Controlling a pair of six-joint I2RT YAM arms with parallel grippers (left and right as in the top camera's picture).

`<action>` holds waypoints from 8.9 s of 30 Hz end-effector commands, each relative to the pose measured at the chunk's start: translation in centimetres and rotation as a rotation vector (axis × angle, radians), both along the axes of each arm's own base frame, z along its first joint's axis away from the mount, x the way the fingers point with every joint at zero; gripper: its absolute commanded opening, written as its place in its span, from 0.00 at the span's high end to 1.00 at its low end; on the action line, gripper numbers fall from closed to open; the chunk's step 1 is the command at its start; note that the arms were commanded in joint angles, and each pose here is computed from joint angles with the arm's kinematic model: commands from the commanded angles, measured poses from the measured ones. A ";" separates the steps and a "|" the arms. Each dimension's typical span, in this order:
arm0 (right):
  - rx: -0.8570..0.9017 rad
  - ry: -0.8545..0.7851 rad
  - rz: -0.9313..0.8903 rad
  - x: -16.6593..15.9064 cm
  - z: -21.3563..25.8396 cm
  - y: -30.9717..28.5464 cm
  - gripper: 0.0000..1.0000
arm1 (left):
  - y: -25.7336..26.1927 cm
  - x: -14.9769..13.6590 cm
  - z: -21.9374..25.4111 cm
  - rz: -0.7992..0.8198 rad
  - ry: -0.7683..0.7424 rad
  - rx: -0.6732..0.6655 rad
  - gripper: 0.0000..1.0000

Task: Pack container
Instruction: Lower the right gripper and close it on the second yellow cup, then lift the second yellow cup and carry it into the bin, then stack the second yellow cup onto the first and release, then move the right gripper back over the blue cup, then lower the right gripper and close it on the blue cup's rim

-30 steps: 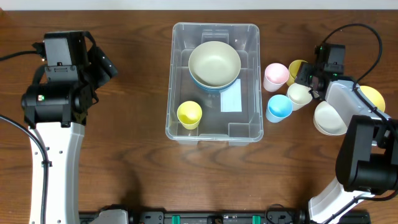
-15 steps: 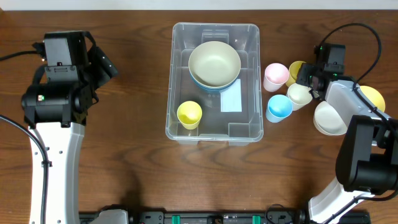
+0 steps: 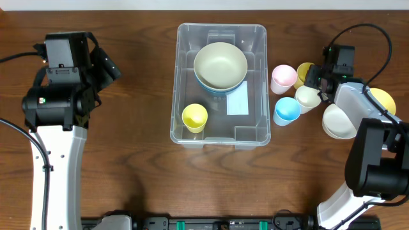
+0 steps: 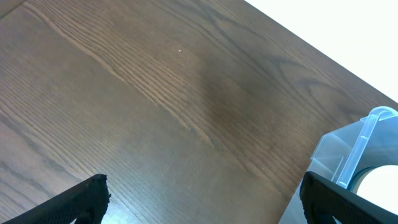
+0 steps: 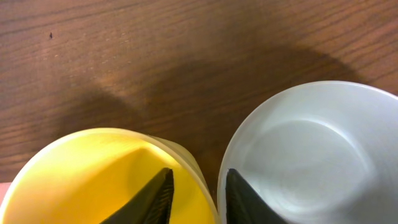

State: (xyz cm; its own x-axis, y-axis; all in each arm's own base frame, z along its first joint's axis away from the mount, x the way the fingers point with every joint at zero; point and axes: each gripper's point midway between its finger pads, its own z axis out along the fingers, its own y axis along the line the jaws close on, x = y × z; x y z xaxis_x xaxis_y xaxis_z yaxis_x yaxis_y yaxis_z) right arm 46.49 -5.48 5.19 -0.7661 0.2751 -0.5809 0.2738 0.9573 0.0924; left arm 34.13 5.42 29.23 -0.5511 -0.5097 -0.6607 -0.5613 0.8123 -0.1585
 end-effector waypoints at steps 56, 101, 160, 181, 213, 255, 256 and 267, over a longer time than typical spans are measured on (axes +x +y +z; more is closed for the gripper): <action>0.138 -0.423 0.475 -9.0 24.2 17.5 0.99 | 0.4 0.1 0.3 0.015 -0.005 0.011 0.02; 0.066 -0.113 0.847 -13.8 11.0 35.0 0.99 | 0.4 0.1 0.3 0.015 -0.005 0.011 0.02; -0.037 0.324 0.078 -18.1 10.4 6.7 0.51 | 0.4 0.1 0.3 0.015 -0.005 0.011 0.02; 0.014 0.412 0.037 -14.7 4.8 7.5 0.62 | 0.4 0.1 0.3 0.015 -0.005 0.011 0.02; 0.029 0.431 0.031 -14.0 0.5 7.8 0.65 | 0.4 0.1 0.3 0.015 -0.005 0.011 0.02; 0.015 0.401 0.070 -17.4 5.2 7.5 0.99 | 0.4 0.1 0.3 0.015 -0.005 0.011 0.02; 0.016 0.387 0.070 -17.6 5.8 7.5 0.99 | 0.4 0.1 0.3 0.015 -0.005 0.011 0.02; 0.026 0.259 0.073 -21.2 11.3 7.1 0.99 | 0.4 0.1 0.3 0.015 -0.005 0.011 0.02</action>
State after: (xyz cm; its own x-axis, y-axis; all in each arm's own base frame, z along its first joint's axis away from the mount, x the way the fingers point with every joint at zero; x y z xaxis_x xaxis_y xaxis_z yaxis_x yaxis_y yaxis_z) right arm 25.73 1.94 15.60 -0.9165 0.2351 -0.3238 0.2296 0.9717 0.0556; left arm 34.14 5.42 29.22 -0.5513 -0.5097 -0.6605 -0.5613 0.8123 -0.1583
